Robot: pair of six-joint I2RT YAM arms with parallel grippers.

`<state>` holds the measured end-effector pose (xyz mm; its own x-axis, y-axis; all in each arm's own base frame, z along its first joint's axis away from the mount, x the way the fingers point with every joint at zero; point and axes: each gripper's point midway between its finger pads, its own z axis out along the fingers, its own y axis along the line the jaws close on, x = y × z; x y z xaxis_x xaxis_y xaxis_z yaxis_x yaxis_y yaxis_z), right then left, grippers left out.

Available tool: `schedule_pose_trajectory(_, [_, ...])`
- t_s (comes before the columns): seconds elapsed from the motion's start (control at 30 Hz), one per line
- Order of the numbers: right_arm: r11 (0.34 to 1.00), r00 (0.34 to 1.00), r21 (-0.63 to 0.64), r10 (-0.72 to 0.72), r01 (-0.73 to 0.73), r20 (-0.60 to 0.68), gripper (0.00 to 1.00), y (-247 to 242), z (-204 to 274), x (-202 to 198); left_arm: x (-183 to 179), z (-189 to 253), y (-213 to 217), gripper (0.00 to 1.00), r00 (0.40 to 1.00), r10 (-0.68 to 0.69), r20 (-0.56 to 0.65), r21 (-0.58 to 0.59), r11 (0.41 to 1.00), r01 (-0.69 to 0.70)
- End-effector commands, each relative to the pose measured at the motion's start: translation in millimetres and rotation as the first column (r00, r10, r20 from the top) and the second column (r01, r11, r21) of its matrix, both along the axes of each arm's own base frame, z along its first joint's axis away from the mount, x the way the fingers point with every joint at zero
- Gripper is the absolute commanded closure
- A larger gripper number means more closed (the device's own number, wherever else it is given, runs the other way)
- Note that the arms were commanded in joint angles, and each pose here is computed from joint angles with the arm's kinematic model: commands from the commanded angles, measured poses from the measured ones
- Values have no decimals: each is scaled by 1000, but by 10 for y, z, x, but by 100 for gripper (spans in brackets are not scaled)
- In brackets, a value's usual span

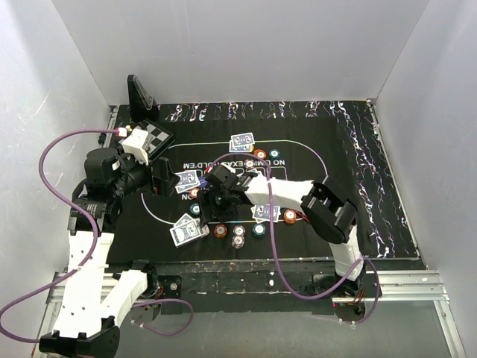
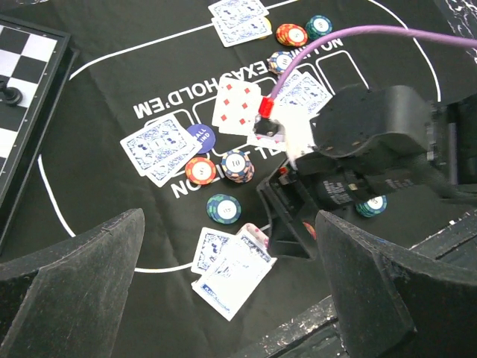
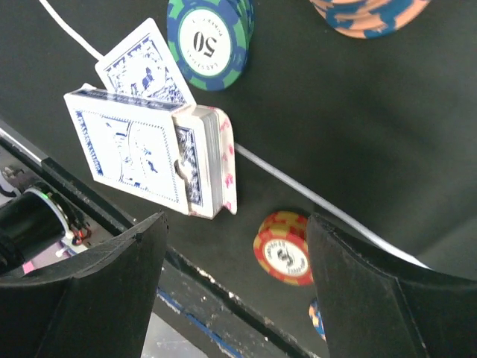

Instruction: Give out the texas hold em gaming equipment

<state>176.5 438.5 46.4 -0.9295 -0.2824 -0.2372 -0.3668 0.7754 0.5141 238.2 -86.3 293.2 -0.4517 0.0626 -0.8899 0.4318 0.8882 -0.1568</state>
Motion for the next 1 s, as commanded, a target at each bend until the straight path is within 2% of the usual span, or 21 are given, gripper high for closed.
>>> schedule_pose_trajectory(0.0, [997,987,68,11,-22,159,19,-23,776,166,108,-39,137,0,996,86,-1,29,996,-86])
schedule_pose_trajectory(0.13, [994,966,104,3,-31,258,19,-196,1205,205,166,-173,196,0,993,111,-38,62,992,-108])
schedule_pose_trajectory(0.23, [992,957,122,-46,11,288,19,-455,1333,276,187,-243,200,0,992,112,-51,65,992,-108])
schedule_pose_trajectory(0.37, [979,944,155,-170,130,282,19,-1005,1373,449,236,-289,214,0,993,110,-48,73,992,-106])
schedule_pose_trajectory(0.47, [944,904,184,-319,275,283,19,-1559,1400,719,307,-348,260,0,990,126,-64,80,989,-120])
schedule_pose_trajectory(0.57, [893,816,206,-449,400,364,19,-2086,1470,929,397,-374,330,0,987,145,-66,71,988,-141])
schedule_pose_trajectory(0.7, [806,652,229,-581,546,488,18,-2744,1621,1121,506,-403,473,0,982,179,-61,46,983,-176])
schedule_pose_trajectory(0.8, [735,575,225,-651,639,495,15,-3160,1652,1188,590,-428,571,0,982,177,-62,56,983,-174])
schedule_pose_trajectory(0.93, [604,478,227,-766,764,429,12,-3639,1584,1262,611,-499,575,0,989,123,-84,20,992,-122])
schedule_pose_trajectory(0.97, [599,471,230,-769,767,432,12,-3706,1590,1286,622,-505,580,0,990,118,-72,26,993,-117])
